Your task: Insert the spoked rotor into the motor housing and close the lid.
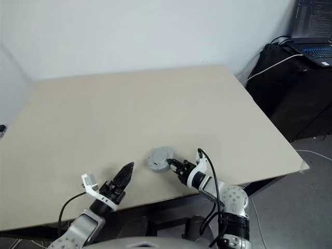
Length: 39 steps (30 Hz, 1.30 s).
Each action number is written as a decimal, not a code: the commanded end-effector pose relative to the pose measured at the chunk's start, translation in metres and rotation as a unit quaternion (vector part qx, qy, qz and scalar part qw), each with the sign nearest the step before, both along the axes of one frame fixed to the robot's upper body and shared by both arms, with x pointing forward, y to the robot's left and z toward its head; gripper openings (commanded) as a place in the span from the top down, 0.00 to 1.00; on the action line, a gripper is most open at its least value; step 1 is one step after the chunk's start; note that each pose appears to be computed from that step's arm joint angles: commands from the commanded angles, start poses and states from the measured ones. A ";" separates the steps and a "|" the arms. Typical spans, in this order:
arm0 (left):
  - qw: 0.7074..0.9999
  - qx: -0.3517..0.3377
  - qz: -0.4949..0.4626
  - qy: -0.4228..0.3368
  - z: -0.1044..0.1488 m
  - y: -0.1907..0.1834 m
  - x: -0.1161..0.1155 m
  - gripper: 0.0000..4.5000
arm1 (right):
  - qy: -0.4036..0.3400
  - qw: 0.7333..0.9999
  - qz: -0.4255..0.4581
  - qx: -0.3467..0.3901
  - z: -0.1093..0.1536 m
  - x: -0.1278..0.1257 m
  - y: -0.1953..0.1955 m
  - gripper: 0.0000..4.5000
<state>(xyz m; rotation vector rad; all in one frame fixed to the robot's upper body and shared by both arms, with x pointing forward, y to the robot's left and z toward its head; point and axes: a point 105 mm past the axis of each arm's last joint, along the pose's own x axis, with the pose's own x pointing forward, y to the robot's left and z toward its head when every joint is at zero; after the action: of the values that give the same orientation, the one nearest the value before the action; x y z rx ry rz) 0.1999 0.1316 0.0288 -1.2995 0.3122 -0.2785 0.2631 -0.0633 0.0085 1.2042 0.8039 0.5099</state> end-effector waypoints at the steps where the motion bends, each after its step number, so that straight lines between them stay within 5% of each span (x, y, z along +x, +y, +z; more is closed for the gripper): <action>1: 0.995 -0.091 0.032 -0.026 0.014 -0.016 0.008 0.00 | -0.070 0.995 0.015 0.065 0.043 0.008 0.021 0.71; 21: 0.979 -0.198 0.014 -0.046 0.018 -0.042 0.019 0.00 | -0.084 0.989 0.088 0.078 0.060 -0.010 0.042 0.71; 39: 0.976 -0.211 0.017 -0.060 0.023 -0.043 0.022 0.00 | -0.059 0.984 0.140 0.092 0.056 -0.029 0.046 0.71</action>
<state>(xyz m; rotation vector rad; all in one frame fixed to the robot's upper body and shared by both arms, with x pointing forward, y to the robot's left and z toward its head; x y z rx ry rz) 0.2069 0.1026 0.0233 -1.6256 0.2395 -0.3102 0.2339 -0.0223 0.0451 1.1966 0.9004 0.8109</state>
